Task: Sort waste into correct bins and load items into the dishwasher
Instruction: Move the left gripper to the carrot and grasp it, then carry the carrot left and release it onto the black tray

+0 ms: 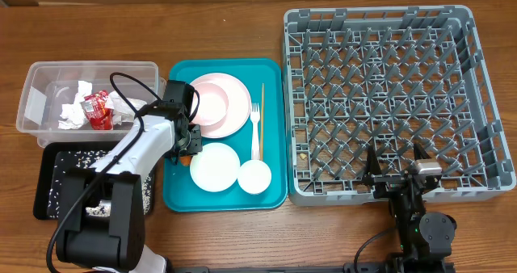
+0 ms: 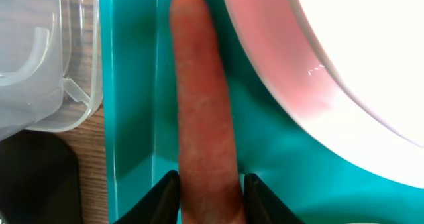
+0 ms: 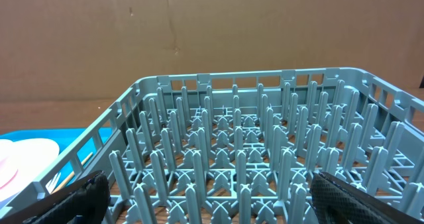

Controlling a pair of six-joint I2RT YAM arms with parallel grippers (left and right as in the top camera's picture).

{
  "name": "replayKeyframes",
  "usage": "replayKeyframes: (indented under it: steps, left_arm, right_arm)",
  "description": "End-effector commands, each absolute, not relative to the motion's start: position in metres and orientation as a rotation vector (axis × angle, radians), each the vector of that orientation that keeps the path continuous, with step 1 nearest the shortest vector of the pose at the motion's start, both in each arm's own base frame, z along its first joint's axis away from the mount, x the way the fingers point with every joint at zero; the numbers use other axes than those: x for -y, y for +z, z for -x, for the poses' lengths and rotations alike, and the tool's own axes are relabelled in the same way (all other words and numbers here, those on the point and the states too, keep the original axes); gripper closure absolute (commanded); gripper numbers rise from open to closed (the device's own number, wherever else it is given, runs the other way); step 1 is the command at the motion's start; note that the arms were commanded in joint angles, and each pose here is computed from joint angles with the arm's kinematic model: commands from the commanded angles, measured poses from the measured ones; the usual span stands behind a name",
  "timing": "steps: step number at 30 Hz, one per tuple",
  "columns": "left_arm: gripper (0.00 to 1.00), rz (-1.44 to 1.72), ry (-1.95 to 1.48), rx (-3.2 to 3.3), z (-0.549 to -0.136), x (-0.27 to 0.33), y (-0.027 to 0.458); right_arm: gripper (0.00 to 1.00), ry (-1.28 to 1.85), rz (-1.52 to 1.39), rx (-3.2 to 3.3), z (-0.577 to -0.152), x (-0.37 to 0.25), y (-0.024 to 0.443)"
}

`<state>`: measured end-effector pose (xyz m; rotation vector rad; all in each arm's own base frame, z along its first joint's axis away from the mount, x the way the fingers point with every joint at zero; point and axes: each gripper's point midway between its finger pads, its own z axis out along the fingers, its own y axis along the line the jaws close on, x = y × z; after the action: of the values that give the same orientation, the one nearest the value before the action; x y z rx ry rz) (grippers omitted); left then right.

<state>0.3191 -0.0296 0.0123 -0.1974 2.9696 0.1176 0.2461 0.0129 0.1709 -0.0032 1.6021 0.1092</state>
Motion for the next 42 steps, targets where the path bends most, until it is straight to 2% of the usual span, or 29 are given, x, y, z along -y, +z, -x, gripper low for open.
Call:
replayKeyframes:
  steps: [1, 6, 8, 9, 11, 30, 42]
  left_arm:
    - [0.73, 0.172, 0.105, -2.999, -0.314, 0.031, 0.005]
    - [0.77, 0.172, 0.105, -2.999, -0.314, 0.031, 0.005]
    - [0.84, 0.171, 0.110, -2.999, -0.313, 0.030, 0.006]
    - [0.91, 0.172, 0.113, -3.002, -0.313, 0.029, 0.006]
    - [0.96, 0.172, 0.114, -3.004, -0.313, 0.029, 0.007]
    - [0.96, 0.172, 0.126, -3.022, -0.332, 0.032, 0.076]
    - [0.96, 0.269, -0.001, -2.788, -0.327, 0.035, 0.159]
  right_arm:
    - [0.00, 0.111, -0.002, -1.593, -0.246, -0.012, 0.170]
    - [0.00, 0.110, -0.001, -1.593, -0.246, -0.012, 0.170]
    - [0.00, 0.110, -0.001, -1.593, -0.246, -0.012, 0.170]
    - [0.00, 0.111, -0.002, -1.593, -0.246, -0.012, 0.170]
    - [0.00, 0.110, -0.001, -1.593, -0.246, -0.012, 0.170]
    - [0.00, 0.110, -0.001, -1.593, -0.246, -0.012, 0.170]
    - [0.00, 0.111, -0.002, -1.593, -0.246, -0.012, 0.170]
